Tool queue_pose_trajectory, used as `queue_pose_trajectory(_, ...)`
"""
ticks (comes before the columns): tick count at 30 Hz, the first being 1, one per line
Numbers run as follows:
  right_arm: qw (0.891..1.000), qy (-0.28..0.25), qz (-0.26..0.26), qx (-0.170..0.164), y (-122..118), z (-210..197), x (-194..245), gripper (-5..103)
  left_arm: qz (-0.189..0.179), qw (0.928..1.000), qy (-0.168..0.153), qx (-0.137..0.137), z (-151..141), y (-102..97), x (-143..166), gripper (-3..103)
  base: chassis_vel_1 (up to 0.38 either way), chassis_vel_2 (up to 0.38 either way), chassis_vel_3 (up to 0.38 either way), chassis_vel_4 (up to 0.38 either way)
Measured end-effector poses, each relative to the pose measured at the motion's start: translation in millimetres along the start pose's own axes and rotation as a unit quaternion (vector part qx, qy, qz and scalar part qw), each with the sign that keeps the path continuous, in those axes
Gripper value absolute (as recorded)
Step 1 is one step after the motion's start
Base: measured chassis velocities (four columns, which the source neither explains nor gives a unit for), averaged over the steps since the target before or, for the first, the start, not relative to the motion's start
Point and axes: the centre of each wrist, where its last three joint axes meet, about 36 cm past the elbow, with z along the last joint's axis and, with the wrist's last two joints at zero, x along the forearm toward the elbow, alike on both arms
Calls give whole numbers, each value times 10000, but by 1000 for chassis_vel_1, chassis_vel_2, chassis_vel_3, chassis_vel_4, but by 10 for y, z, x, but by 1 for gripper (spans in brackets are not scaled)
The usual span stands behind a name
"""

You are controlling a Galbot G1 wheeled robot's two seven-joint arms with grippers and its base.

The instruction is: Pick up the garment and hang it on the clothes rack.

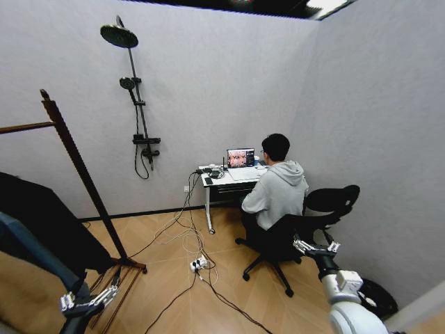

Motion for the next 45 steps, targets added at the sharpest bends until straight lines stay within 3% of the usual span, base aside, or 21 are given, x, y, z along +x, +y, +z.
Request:
queue_pose_trajectory(27,10000,19,-66,-50,50,19,-3,100,0,10000,0,0,0,0,0,100,113,-84,-83,114)
queue_pose_trajectory(45,9999,-20,-141,-63,101,11,-23,100,1,10000,0,0,0,0,0,100,208,-208,-213,203)
